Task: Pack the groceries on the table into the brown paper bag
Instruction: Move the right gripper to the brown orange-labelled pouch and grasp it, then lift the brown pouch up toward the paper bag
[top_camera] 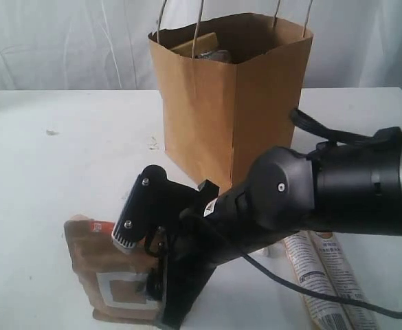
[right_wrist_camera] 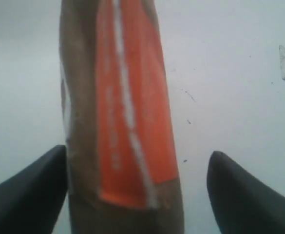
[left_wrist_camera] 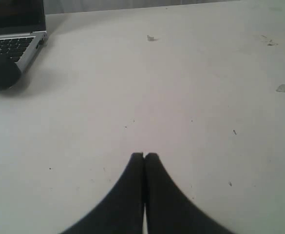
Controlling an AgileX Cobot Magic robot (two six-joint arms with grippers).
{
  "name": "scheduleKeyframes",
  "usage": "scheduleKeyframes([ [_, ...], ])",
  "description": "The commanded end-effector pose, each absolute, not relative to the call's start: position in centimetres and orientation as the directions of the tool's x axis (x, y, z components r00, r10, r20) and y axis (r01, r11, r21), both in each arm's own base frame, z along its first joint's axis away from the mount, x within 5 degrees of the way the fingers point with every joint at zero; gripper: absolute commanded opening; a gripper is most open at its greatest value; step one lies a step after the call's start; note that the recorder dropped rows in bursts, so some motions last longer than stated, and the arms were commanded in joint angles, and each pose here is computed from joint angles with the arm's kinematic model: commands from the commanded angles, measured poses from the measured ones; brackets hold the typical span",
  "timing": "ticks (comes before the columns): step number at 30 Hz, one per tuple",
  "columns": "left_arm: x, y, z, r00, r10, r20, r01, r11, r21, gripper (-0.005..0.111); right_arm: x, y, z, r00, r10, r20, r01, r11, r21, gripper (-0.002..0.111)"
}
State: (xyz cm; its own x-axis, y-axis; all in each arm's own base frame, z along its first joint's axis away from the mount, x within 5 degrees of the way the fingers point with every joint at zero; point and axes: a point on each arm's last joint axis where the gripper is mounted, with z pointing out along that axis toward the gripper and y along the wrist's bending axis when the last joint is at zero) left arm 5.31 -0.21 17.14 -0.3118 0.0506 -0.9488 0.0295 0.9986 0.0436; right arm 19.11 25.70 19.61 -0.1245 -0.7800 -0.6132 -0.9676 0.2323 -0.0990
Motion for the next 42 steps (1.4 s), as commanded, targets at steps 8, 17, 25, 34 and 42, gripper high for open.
scheduleKeyframes([
  [8,5.3,-0.3,17.0,-0.308,0.045,-0.95,0.034,0.999,0.037,0.0,18.5,25.9,19.9,-0.231,-0.752,-0.618,-0.952,0.305,-0.015,0.035],
  [17,5.3,-0.3,17.0,-0.308,0.045,-0.95,0.034,0.999,0.037,0.0,16.1,22.7,30.0,-0.089,-0.566,-0.82,-0.931,0.34,-0.134,0.0],
  [25,5.3,-0.3,17.0,-0.308,0.045,-0.95,0.034,0.999,0.037,0.0,11.5,17.6,33.2,-0.251,-0.47,-0.846,-0.912,0.408,0.044,0.0],
  [34,5.3,-0.3,17.0,-0.308,0.045,-0.95,0.034,0.999,0.037,0.0,6.5,11.4,38.6,-0.276,-0.146,-0.95,-0.869,0.461,0.181,0.0],
  [42,5.3,-0.3,17.0,-0.308,0.045,-0.95,0.034,0.999,0.037,0.0,6.8,6.8,46.0,0.213,0.51,-0.834,-0.755,0.627,0.191,0.0],
])
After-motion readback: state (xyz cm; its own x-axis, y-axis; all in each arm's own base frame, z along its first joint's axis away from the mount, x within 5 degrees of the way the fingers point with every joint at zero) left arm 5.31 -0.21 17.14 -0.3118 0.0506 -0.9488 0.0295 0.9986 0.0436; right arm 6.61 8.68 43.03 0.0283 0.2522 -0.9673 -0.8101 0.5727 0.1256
